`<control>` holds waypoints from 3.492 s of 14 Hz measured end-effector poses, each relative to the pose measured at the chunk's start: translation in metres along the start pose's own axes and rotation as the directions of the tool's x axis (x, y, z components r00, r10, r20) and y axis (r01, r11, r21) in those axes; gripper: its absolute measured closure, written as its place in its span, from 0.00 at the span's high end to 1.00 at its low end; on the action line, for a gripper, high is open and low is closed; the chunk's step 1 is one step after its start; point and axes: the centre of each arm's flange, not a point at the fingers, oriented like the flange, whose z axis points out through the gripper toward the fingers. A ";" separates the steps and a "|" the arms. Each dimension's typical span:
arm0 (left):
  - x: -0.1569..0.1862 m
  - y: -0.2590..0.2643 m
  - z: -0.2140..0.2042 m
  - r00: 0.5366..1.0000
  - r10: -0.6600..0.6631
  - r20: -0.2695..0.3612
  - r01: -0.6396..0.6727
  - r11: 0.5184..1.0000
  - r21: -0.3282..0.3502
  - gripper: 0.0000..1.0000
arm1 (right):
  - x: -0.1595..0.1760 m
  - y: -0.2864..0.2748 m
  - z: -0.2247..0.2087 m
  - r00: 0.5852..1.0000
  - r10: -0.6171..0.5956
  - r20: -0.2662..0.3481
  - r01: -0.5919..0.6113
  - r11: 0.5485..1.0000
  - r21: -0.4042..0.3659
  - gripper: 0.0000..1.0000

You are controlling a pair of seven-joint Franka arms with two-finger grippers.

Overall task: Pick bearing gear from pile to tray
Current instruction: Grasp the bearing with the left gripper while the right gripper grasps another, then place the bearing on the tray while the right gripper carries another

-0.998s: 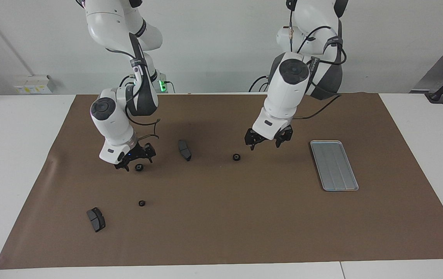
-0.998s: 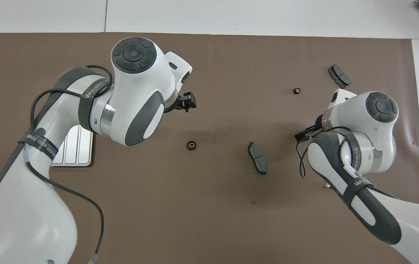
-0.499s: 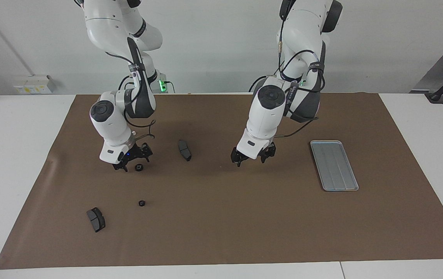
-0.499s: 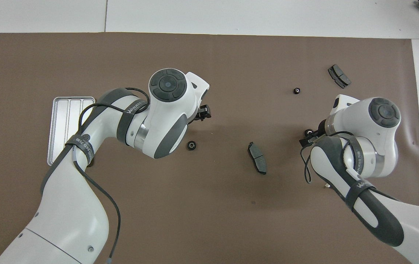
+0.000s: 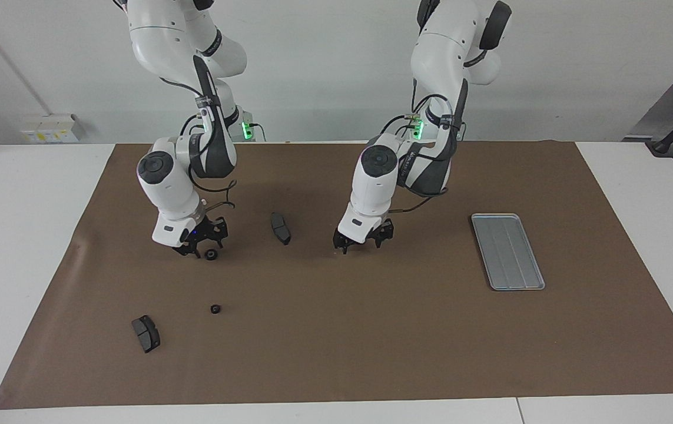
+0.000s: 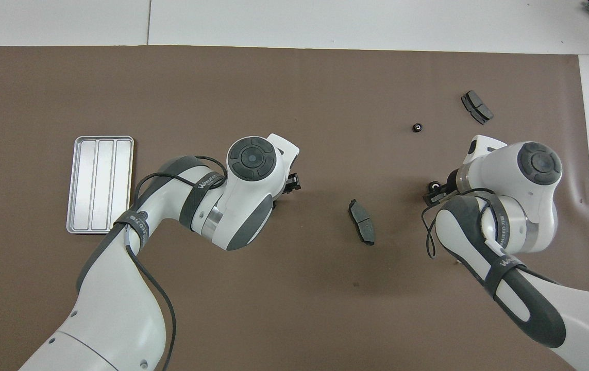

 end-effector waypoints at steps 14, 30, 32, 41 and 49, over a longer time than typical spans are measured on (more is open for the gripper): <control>-0.011 -0.006 0.011 1.000 -0.007 -0.007 0.007 1.000 -0.005 0.50 | 0.006 -0.004 -0.003 0.999 -0.006 -0.044 0.006 1.000 -0.016 0.55; 0.021 -0.028 -0.012 0.997 -0.061 -0.047 0.060 0.998 -0.029 0.34 | 0.005 -0.004 -0.002 0.999 0.000 -0.045 -0.001 1.000 -0.016 0.35; 0.059 -0.068 -0.042 0.994 -0.086 -0.070 0.083 0.996 -0.043 0.34 | 0.010 -0.006 -0.008 0.998 0.054 -0.043 -0.054 0.998 -0.010 0.35; 0.158 -0.313 -0.080 0.983 0.181 -0.028 -0.181 0.983 0.016 0.34 | 0.098 -0.118 -0.113 0.871 0.480 -0.101 -0.475 0.877 0.071 0.35; 0.135 -0.383 -0.034 0.965 0.258 -0.050 -0.258 0.966 0.020 0.34 | 0.145 -0.272 -0.068 0.735 0.670 -0.103 -0.637 0.735 0.232 0.35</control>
